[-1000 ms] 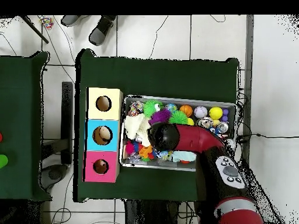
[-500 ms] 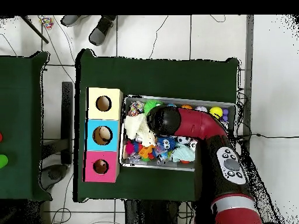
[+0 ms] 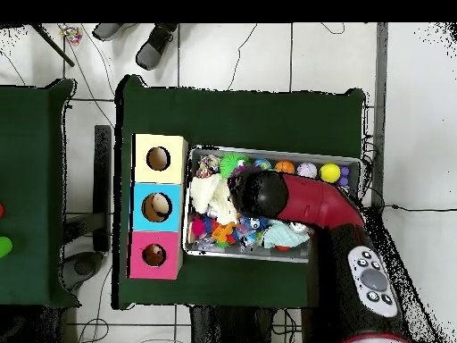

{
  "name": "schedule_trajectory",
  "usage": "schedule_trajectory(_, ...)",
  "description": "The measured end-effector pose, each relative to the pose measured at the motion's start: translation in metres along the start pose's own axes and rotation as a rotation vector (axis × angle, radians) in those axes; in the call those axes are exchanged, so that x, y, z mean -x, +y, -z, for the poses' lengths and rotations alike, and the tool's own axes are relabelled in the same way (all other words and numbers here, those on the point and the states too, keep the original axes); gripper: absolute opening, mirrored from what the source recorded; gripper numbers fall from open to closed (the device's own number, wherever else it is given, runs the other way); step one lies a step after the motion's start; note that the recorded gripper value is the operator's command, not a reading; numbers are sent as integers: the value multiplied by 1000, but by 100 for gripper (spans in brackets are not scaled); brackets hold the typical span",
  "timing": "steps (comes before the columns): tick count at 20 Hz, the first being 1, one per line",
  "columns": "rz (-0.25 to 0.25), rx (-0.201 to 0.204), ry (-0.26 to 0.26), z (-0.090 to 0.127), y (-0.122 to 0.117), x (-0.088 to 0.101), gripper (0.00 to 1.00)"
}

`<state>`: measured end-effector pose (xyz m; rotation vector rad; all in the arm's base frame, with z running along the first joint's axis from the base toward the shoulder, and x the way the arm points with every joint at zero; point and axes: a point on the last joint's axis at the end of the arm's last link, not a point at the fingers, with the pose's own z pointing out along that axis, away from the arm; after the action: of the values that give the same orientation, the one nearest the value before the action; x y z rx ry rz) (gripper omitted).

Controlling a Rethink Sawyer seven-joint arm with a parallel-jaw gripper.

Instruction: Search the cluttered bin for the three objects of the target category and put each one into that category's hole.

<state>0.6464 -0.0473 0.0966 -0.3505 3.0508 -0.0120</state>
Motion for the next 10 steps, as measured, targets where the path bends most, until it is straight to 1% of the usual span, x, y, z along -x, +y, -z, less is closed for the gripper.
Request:
schedule_trajectory(1, -12, -17, -25, 5, -6, -10, 0)
schedule_trajectory(2, -14, -20, -28, 5, -7, -11, 0)
schedule_trajectory(3, -29, -38, -48, 8, -14, -22, 0)
schedule_trajectory(5, -45, -63, -67, 10, -22, -36, 0)
schedule_trajectory(6, -58, -86, -81, 12, -29, -51, 0)
schedule_trajectory(8, -68, -104, -89, 13, -34, -65, 0)
schedule_trajectory(10, -83, -122, -91, 14, -39, -87, 0)
